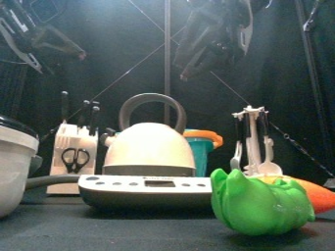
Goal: Grab teapot
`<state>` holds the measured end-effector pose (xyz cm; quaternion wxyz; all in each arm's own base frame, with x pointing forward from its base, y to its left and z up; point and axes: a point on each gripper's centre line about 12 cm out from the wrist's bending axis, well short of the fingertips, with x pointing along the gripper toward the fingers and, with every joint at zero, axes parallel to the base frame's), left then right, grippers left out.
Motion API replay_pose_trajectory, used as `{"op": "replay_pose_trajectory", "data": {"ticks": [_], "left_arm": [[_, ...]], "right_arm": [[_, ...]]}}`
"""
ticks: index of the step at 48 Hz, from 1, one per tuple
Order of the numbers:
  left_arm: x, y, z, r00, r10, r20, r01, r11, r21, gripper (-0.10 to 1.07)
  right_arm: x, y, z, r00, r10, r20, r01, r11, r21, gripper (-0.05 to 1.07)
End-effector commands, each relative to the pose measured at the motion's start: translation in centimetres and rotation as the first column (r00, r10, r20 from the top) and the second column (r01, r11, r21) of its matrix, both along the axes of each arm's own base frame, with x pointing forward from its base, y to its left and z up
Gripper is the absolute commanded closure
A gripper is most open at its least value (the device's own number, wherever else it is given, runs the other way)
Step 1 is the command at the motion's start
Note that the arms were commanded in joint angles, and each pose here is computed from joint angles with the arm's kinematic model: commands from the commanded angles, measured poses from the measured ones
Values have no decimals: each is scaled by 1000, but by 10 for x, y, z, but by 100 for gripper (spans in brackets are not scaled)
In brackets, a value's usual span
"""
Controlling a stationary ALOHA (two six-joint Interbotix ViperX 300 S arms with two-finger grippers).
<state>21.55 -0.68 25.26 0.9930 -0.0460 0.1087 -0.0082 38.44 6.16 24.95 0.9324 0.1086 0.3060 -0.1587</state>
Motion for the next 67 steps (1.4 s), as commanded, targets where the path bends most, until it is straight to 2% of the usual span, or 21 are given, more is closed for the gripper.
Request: {"op": "replay_pose_trajectory", "data": {"ticks": [1,10,22,41,58,67], "left_arm": [[2,1,5,1000,3,14,-3,1000,3,96],[1,1,1,1000,4,6,-4,1000,-3,96],[1,1,1,1000,5,4,-5,1000,-3,96],[-1,3,-3,1000,16,-5,-16,1000,-4,96],[-1,3,-3,1000,16,-6,-16,1000,-5,96],[-1,3,-3,1000,18,-6,-18,1000,-5,96]], "right_arm": [[6,1,10,1000,4,30,-4,1000,2,19],[18,7,-5,999,31,4,-31,999,-8,18],[29,-6,-20,1000,4,-22,-4,1000,-11,18],[40,-14,-28,1000,-2,-25,2,1000,-2,19],[40,-14,-28,1000,1,-24,-1,1000,-1,38],[41,-14,-26,1000,2,-18,-2,1000,-1,40]]}}
